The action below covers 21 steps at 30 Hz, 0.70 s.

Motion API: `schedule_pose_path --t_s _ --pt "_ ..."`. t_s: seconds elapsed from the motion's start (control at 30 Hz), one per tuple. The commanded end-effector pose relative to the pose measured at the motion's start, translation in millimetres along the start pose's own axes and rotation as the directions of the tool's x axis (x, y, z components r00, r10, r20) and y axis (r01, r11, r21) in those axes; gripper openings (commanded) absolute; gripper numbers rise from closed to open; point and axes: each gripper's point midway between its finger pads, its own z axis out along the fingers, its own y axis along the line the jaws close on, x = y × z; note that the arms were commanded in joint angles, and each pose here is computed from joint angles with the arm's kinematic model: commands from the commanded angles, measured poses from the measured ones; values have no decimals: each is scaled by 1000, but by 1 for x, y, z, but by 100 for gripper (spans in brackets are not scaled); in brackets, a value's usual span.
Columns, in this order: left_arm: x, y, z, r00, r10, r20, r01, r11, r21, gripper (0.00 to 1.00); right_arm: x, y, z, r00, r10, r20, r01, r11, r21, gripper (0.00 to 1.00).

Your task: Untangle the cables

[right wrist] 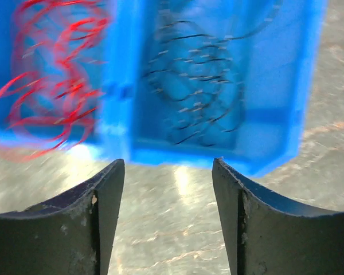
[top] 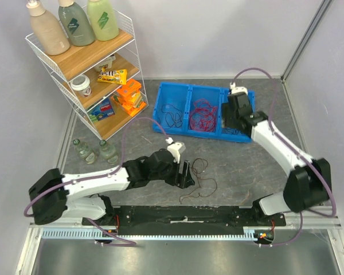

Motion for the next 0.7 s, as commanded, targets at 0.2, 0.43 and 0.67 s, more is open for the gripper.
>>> schedule_pose_path --t_s 0.2,0.43,0.67 --pt "31 -47 55 981 48 -187 -14 984 179 84 102 75 -78 1000 2 -17 -9 896 -444 72" --pt "59 -44 86 955 94 -280 -58 989 136 48 133 65 -87 999 24 -23 -32 884 -467 72" --pt "15 -32 51 991 111 -76 -109 993 34 2 145 81 -89 998 19 -65 -52 836 -546 73"
